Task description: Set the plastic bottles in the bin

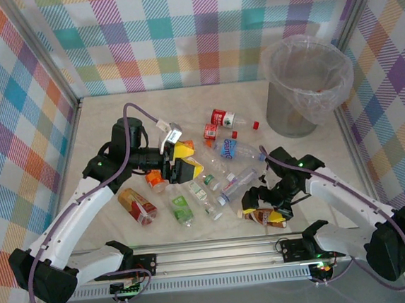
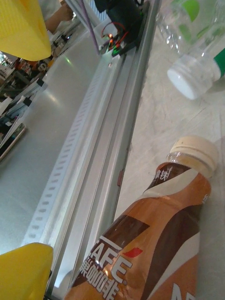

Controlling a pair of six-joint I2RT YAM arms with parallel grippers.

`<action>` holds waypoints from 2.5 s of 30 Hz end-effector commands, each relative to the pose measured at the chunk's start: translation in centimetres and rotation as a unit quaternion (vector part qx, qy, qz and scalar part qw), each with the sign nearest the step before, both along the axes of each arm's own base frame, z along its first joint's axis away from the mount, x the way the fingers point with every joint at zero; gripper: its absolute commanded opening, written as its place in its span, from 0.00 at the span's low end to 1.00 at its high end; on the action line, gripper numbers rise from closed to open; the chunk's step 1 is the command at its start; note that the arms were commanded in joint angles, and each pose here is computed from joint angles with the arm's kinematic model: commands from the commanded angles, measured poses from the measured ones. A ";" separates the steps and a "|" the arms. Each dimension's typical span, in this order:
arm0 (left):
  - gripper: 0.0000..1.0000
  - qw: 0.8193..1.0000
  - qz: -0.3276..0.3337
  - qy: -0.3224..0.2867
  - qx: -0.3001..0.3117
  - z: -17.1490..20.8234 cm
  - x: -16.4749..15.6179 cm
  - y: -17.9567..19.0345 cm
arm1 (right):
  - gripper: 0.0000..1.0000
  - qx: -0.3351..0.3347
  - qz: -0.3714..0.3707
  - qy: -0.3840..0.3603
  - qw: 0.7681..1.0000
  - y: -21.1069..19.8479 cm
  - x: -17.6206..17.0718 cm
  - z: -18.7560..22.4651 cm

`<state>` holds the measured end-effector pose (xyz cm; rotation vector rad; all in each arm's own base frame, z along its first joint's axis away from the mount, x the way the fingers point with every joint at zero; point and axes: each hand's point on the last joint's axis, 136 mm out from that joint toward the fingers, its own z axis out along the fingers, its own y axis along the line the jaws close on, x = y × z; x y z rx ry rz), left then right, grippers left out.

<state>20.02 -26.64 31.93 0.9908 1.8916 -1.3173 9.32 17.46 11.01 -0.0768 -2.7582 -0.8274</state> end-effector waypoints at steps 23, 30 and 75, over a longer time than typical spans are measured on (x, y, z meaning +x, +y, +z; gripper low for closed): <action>1.00 1.000 -0.004 -0.024 -0.008 1.4 -0.6 0.0 | 1.00 -0.163 -0.109 -0.151 0.969 -5.1 4.7 -3.0; 1.00 1.000 -0.003 -0.024 -0.008 1.4 -0.6 0.0 | 1.00 -0.163 -0.090 -0.257 0.948 -5.4 7.7 -0.3; 1.00 1.000 -0.002 -0.025 -0.008 1.4 -0.7 0.0 | 1.00 -0.193 -0.101 -0.209 0.953 -2.8 5.0 -6.4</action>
